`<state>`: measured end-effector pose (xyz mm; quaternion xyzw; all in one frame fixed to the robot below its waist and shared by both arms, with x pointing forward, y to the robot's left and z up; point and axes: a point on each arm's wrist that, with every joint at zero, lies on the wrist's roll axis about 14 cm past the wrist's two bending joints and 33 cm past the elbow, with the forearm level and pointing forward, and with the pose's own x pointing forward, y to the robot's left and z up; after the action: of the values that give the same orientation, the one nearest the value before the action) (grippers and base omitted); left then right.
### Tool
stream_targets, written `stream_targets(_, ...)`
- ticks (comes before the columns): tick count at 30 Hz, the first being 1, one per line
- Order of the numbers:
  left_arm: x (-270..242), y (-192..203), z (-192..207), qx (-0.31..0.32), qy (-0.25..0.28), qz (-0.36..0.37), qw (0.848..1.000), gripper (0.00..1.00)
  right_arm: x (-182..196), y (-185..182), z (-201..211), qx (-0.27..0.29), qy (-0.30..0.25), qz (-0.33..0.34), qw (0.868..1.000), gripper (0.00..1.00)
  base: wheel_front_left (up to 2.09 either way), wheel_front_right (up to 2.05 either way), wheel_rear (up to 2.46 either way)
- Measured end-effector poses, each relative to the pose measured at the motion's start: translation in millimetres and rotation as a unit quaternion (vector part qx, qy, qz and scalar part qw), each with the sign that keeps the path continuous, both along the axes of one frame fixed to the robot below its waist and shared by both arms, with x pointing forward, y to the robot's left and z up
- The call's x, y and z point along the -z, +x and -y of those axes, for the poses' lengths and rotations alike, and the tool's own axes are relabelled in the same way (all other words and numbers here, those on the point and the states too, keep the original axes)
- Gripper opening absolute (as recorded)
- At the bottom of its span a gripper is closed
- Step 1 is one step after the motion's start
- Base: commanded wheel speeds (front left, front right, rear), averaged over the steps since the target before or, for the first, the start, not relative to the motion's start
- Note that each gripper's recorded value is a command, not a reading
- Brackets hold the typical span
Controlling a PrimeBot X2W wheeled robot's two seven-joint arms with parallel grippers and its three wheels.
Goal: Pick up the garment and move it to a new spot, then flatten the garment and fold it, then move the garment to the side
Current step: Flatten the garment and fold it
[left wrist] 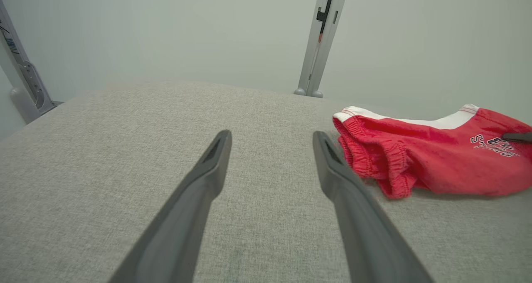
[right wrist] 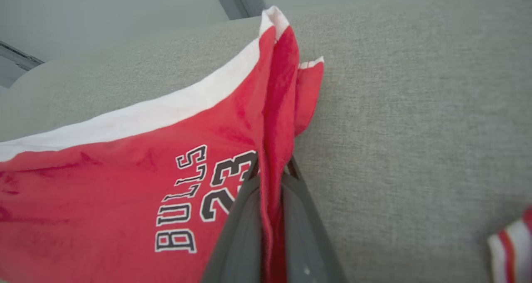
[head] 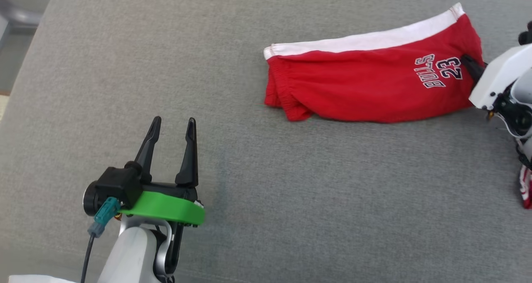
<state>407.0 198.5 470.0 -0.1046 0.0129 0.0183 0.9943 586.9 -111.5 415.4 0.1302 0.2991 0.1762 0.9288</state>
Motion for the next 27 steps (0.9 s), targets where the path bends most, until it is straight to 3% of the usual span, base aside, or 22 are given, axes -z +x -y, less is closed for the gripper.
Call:
stream_targets(5, -1.0, -0.1, 13.1, 0.020, -0.005, 0.004, 1.000, 1.00, -18.8, -4.1, 32.3, 0.038, -0.001, 0.039, 0.999, 0.00, 0.00, 0.00, 0.00)
stream_targets(10, -0.8, -7.1, 17.7, 0.024, -0.012, 0.002, 1.000, 1.00, -45.2, -5.7, 22.2, 0.027, 0.006, 0.082, 0.996, 0.00, 0.00, 0.00, 0.00)
stream_targets(18, -2.9, -24.3, 7.2, 0.007, -0.017, 0.001, 1.000, 1.00, -78.9, -15.6, -64.9, -0.075, 0.025, 0.111, 0.991, 0.00, 0.00, 0.00, 0.00)
stream_targets(22, -2.6, -35.5, -5.6, -0.015, -0.015, -0.002, 1.000, 1.00, -77.4, -29.8, -115.6, -0.131, 0.032, 0.097, 0.986, 0.00, 0.00, 0.00, 0.00)
stream_targets(27, -3.5, -48.1, -17.5, -0.037, -0.024, -0.003, 0.999, 1.00, -56.6, -44.3, -149.1, -0.171, 0.008, 0.061, 0.983, 0.00, 0.00, 0.00, 0.00)
